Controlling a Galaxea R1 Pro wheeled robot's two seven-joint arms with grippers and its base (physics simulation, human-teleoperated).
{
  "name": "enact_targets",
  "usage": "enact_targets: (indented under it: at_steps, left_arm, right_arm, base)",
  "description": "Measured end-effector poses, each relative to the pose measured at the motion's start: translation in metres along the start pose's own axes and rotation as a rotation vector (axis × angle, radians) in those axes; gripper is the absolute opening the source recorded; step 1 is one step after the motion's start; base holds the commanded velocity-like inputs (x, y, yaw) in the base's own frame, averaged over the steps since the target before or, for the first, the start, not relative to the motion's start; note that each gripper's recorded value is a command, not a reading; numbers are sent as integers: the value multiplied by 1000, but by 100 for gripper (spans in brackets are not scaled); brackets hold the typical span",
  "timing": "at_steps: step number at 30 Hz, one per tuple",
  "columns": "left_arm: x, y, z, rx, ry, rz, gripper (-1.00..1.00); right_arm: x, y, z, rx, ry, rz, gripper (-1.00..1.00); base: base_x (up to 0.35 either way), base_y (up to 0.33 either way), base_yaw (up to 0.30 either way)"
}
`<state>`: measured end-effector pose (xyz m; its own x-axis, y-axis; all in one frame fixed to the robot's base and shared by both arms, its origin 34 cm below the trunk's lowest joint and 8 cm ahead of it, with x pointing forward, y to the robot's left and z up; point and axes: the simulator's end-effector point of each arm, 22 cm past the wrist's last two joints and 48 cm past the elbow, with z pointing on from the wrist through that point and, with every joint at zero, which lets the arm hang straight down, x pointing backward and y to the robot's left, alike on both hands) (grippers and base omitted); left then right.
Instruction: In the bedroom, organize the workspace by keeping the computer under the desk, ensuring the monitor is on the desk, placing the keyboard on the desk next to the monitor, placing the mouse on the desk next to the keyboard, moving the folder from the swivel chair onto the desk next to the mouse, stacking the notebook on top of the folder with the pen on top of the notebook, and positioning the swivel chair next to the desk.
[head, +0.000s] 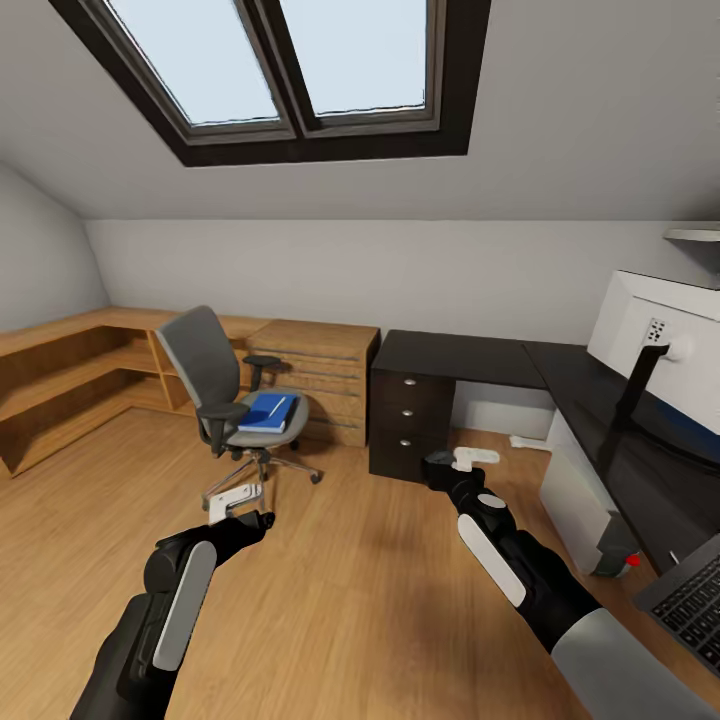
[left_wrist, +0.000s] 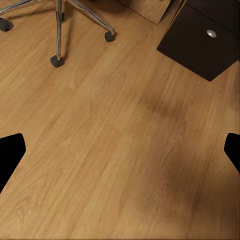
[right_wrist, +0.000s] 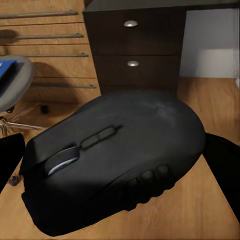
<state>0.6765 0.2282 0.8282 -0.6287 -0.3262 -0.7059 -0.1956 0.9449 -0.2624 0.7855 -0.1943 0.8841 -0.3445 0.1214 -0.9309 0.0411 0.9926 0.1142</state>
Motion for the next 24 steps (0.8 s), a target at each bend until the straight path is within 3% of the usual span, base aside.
enact_targets:
  at_steps: [13, 24]
  left_arm:
    - [-12, -4, -11, 0, 0, 0, 100]
    - [-25, -9, -22, 0, 0, 1, 100]
  right_arm:
    - [-16, 2, -5, 1, 0, 0, -100]
    - [-33, 3, -11, 2, 0, 0, -100]
  base:
    - [339, 0, -234]
    - [339, 0, -31]
